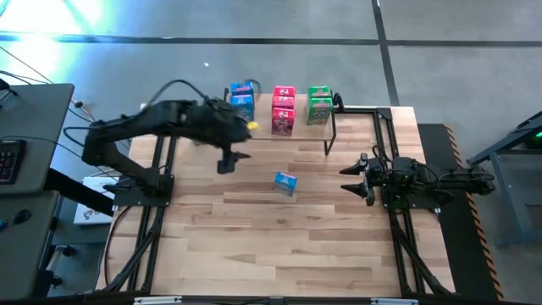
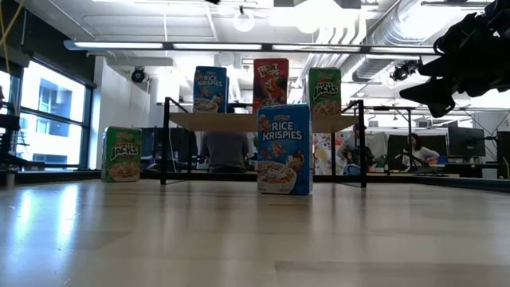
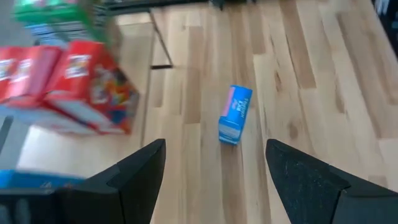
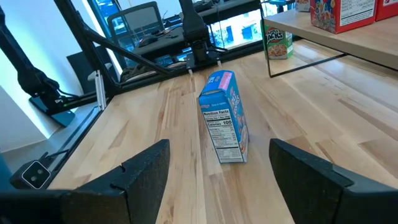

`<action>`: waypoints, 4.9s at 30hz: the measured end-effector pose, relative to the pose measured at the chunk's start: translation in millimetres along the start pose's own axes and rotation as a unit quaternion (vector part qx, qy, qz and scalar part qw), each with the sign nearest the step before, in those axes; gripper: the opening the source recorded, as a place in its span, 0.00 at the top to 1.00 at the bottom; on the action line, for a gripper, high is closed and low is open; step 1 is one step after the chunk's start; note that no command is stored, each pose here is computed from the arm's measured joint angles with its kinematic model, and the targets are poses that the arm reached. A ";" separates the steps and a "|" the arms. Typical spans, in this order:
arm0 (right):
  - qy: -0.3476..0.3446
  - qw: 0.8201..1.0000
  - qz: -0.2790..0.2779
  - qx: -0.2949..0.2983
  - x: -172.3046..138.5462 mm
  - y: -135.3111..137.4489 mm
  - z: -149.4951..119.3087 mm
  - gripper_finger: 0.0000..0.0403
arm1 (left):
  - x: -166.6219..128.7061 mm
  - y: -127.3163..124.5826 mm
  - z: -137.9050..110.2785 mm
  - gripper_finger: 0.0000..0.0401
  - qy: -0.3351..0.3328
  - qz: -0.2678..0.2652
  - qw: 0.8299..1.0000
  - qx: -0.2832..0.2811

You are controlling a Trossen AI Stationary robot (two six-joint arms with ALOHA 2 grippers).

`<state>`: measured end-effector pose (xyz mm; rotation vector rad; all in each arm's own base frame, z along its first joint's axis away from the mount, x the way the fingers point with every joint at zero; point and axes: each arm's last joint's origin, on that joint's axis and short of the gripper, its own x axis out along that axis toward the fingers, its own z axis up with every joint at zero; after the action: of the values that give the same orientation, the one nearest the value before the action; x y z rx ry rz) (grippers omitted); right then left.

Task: Stack cereal on shelf
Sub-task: Put the blue cereal box on the shelf aligned with the other blue cereal boxes

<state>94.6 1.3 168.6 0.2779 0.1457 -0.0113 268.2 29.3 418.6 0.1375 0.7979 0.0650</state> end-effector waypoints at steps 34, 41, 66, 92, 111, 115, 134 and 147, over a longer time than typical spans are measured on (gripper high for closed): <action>0.000 1.000 0.000 0.000 0.0 0.0 0.0 0.34 | 180.9 -38.0 12.4 0.24 0.076 -0.057 0.993 0.064; 0.000 1.000 0.000 0.000 -0.1 0.0 0.0 0.34 | 202.8 -40.5 7.0 0.24 0.091 -0.058 0.992 0.065; 0.000 1.000 0.000 0.000 0.0 0.0 0.0 0.34 | 242.8 -47.2 -9.8 0.34 0.137 -0.067 0.985 0.077; 0.000 1.000 0.000 0.000 0.0 0.0 0.0 0.34 | 237.5 -55.2 -19.5 0.66 0.174 -0.079 0.978 0.081; 0.000 1.000 0.000 0.000 0.0 0.0 -0.1 0.34 | 99.8 -23.3 -12.8 0.67 0.189 -0.020 0.980 0.052; 0.000 1.000 0.000 0.000 0.0 0.0 0.0 0.34 | 75.5 -10.0 -14.6 0.67 0.175 -0.001 0.984 0.040; 0.000 1.000 0.000 0.000 0.0 0.0 0.0 0.34 | 49.7 54.1 -30.2 0.67 0.177 0.065 0.982 0.029; 0.000 1.000 0.000 0.000 0.0 0.0 -0.1 0.34 | 46.6 81.9 -36.7 0.67 0.171 0.093 0.981 0.021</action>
<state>94.6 1.3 168.5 0.2777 0.1457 -0.0113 273.9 119.1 372.3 0.2450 1.1289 0.2542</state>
